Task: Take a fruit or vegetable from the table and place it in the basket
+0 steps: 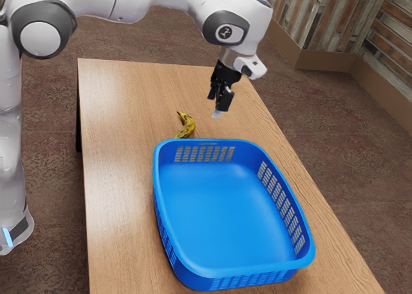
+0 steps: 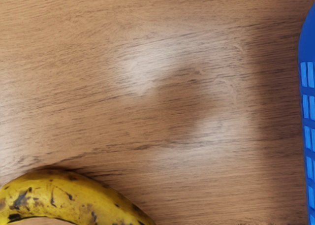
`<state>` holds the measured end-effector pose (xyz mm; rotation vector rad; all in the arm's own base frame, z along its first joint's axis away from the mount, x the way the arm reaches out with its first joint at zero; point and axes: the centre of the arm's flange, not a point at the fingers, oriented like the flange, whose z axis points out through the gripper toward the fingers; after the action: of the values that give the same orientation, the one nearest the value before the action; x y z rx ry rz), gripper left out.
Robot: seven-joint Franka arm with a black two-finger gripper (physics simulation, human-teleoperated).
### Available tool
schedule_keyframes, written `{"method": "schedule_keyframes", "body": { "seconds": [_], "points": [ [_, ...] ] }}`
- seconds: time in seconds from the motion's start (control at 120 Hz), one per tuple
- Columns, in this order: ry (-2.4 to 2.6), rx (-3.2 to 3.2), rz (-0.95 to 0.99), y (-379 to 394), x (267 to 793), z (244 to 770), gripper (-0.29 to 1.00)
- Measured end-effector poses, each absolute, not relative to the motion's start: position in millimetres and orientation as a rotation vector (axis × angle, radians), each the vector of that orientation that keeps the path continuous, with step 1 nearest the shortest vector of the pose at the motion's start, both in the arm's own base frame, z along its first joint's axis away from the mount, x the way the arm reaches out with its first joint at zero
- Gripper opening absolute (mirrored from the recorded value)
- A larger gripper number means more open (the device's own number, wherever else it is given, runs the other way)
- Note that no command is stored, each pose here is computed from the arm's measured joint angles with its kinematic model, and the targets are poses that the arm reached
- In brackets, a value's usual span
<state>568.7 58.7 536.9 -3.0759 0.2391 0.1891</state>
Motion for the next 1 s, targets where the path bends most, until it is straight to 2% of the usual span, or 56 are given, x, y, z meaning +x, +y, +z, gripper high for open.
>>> {"method": "schedule_keyframes", "body": {
  "seconds": [0.433,1.0],
  "points": [
    [0.366,-3.079,0.195,90,565,526,0.7],
    [1.392,-2.797,0.151,66,573,540,0.7]
  ]
}}
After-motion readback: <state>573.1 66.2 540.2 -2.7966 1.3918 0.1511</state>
